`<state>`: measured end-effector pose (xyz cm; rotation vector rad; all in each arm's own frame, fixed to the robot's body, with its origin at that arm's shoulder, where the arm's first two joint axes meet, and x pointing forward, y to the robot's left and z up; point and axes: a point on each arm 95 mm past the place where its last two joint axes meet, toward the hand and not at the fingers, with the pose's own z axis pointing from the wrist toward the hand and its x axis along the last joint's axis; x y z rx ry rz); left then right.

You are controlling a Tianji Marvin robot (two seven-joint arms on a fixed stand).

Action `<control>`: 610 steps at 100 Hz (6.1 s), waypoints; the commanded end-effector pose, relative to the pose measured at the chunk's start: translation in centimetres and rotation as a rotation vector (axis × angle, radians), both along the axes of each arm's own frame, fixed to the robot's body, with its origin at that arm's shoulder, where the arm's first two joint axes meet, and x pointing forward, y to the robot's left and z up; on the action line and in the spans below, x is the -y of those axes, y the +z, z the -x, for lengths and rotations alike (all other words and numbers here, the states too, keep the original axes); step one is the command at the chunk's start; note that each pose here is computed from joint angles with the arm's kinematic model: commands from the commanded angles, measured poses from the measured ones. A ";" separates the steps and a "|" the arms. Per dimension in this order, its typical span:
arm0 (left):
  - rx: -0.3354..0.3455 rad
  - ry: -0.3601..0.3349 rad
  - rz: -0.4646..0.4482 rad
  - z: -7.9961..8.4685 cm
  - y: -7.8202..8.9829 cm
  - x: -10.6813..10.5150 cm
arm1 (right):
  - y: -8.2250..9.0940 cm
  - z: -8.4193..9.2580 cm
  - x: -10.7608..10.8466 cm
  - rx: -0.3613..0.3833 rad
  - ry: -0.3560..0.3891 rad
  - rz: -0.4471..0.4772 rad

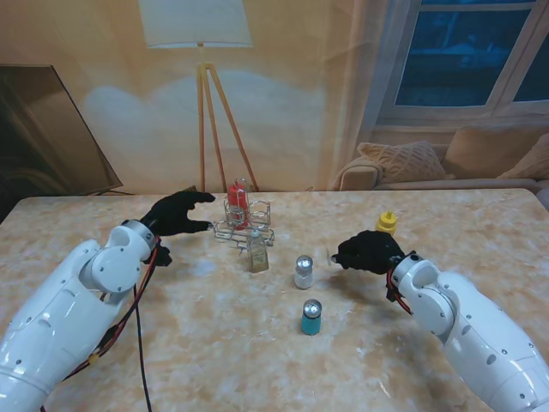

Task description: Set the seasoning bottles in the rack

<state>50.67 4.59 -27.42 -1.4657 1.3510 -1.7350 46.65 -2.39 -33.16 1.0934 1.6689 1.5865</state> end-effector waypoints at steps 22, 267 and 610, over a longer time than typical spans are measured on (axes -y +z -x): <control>-0.108 -0.058 0.049 2.2 -2.9 2.3 | -0.5 0.7 -0.7 -0.019 0.025 0.001; -0.232 -0.091 0.114 0.9 -6.9 11.3 | -0.3 1.1 -0.6 -0.006 0.023 -0.001; -0.185 -0.018 0.033 -7.0 -4.7 8.3 | -0.5 0.5 -0.4 -0.027 0.004 0.016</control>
